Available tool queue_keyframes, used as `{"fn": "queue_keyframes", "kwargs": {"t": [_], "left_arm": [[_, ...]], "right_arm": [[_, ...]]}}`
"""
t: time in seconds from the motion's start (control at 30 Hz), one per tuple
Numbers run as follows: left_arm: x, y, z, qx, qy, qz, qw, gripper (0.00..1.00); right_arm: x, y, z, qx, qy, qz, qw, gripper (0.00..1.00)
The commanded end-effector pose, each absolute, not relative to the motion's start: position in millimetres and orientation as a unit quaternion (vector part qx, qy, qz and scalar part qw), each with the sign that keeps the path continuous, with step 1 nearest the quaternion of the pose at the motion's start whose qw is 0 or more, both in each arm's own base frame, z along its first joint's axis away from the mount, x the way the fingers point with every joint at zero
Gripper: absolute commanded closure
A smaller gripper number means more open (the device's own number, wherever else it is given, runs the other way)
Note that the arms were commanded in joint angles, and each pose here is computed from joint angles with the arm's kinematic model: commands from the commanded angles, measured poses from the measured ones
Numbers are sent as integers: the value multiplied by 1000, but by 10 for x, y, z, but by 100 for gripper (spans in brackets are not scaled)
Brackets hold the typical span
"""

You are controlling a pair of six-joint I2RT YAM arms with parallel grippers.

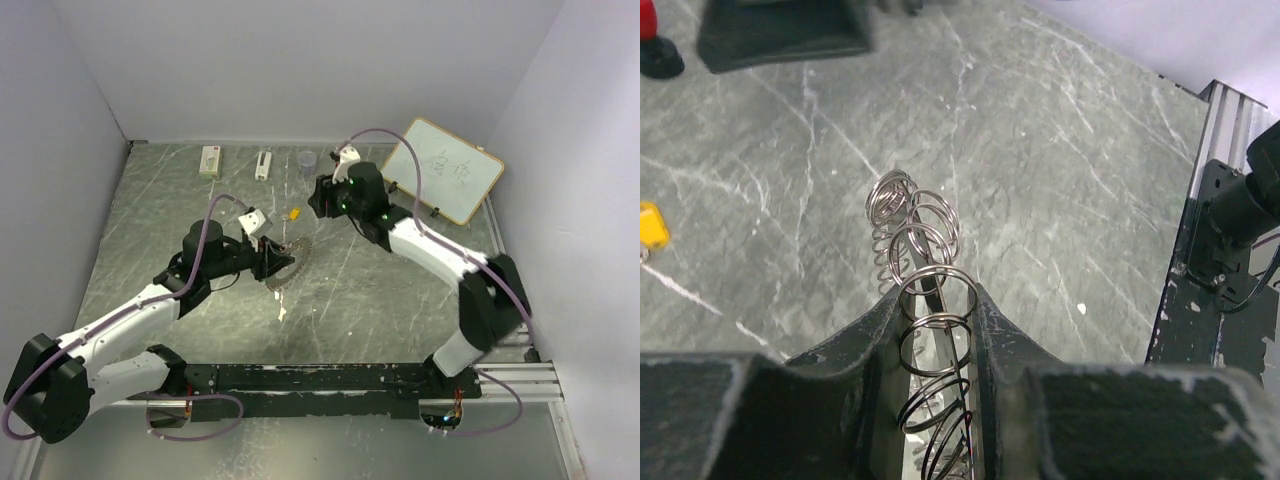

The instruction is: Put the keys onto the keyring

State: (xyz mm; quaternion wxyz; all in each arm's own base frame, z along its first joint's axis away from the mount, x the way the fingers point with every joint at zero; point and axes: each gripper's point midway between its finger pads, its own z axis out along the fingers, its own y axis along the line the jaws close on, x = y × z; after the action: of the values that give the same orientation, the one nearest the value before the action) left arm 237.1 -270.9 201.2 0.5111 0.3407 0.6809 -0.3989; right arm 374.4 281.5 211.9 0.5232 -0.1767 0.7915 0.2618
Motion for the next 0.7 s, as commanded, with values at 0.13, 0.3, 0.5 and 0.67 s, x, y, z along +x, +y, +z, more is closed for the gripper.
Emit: {"fn": "queue_keyframes", "kwargs": {"t": [0.13,0.3,0.5,0.67], "left_arm": [[2495,-2406,2121,274,730,-353,518,93],[2580,-2250,2323,223,733,-332,551,93],[2628,-2151,2395,187,742,-323,557,93],[2631,-2142,2430,179,741,-327,559,93]], "right_arm": [[4623,2724,1310,-161,854,243,432,52],[4792,2961,997,-172,862,278,387,52],[4778,3173,781,-209,855,303,365,53],[4702,3300,645,-258,848,293,358,55]]}}
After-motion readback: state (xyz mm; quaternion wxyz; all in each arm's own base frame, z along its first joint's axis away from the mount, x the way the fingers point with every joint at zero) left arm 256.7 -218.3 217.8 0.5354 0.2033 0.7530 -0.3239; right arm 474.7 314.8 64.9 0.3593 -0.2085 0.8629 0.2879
